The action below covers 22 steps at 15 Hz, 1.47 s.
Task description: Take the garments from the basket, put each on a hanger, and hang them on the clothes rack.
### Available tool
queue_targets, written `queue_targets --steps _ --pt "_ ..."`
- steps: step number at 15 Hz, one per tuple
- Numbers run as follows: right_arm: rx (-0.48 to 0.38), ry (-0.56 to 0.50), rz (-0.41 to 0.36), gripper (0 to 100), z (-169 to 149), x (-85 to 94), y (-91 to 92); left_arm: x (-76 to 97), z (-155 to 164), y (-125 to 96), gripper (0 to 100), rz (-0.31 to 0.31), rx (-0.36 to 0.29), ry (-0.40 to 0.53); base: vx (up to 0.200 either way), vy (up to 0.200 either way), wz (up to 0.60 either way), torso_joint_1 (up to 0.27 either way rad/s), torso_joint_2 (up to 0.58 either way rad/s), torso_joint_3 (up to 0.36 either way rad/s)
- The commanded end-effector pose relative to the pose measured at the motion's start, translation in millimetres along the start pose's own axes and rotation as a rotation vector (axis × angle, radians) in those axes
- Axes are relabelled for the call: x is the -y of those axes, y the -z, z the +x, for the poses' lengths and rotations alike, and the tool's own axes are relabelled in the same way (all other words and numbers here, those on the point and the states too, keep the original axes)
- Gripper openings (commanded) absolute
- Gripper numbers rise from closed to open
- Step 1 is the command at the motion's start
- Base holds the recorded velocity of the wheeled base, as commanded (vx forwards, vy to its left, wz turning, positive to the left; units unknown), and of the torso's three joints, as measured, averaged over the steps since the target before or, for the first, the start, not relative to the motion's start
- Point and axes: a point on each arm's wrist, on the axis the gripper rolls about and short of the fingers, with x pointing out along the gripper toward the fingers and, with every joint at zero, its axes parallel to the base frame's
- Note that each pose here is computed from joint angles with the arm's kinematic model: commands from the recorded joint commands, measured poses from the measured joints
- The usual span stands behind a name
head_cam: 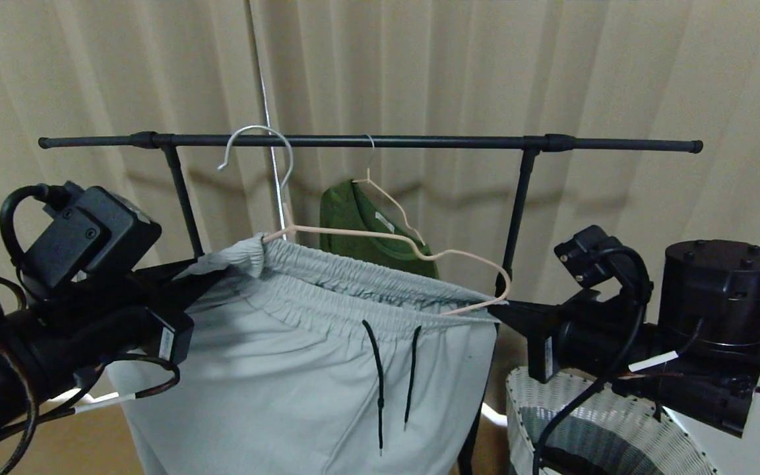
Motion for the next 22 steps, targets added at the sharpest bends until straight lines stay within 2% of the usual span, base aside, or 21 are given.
queue_targets --steps 1,3,7,10,12,14,16,17,22 --pt "0.015 0.035 0.010 0 -0.6 8.8 -3.7 0.6 -6.0 4.4 0 0.001 -0.008 -0.005 0.000 0.000 0.00 0.000 0.00 0.000" --pt "0.022 0.064 0.018 0 -1.1 16.7 -5.3 2.6 -7.4 9.5 0 0.026 -0.026 0.000 0.000 0.000 0.00 0.000 0.00 0.000" --pt "0.035 0.051 0.015 0 -8.1 13.8 -7.1 -7.5 -7.8 30.3 0 0.180 -0.133 -0.064 0.000 0.000 0.00 0.000 0.00 0.000" --pt "0.026 -0.061 -0.021 0 -14.0 -15.6 -2.5 -5.7 -7.4 33.4 0 0.179 -0.146 -0.060 0.000 0.000 0.00 0.000 0.00 0.000" --pt "0.020 -0.128 -0.044 0 -19.6 -32.2 1.2 -5.3 -7.0 33.1 0 0.135 -0.144 -0.059 0.000 0.000 0.00 0.000 0.00 0.000" --pt "0.027 -0.156 -0.078 0 -22.8 -39.0 0.8 -3.3 -6.7 30.9 0 0.103 -0.149 -0.082 0.000 0.000 0.00 0.000 0.00 0.000" --pt "0.016 -0.155 -0.095 0 -23.8 -38.4 4.4 1.6 -5.8 24.4 0 0.054 -0.129 -0.085 0.000 0.000 0.00 0.000 0.00 0.000" --pt "0.009 -0.154 -0.097 100 -24.0 -38.1 6.3 3.2 -4.9 22.6 0 0.040 -0.122 -0.077 0.000 0.000 0.00 0.000 0.00 0.000" --pt "-0.025 -0.150 -0.097 100 -28.2 -36.0 17.8 6.3 8.3 23.1 0 0.008 -0.140 -0.056 0.000 0.000 0.00 0.000 0.00 0.000"
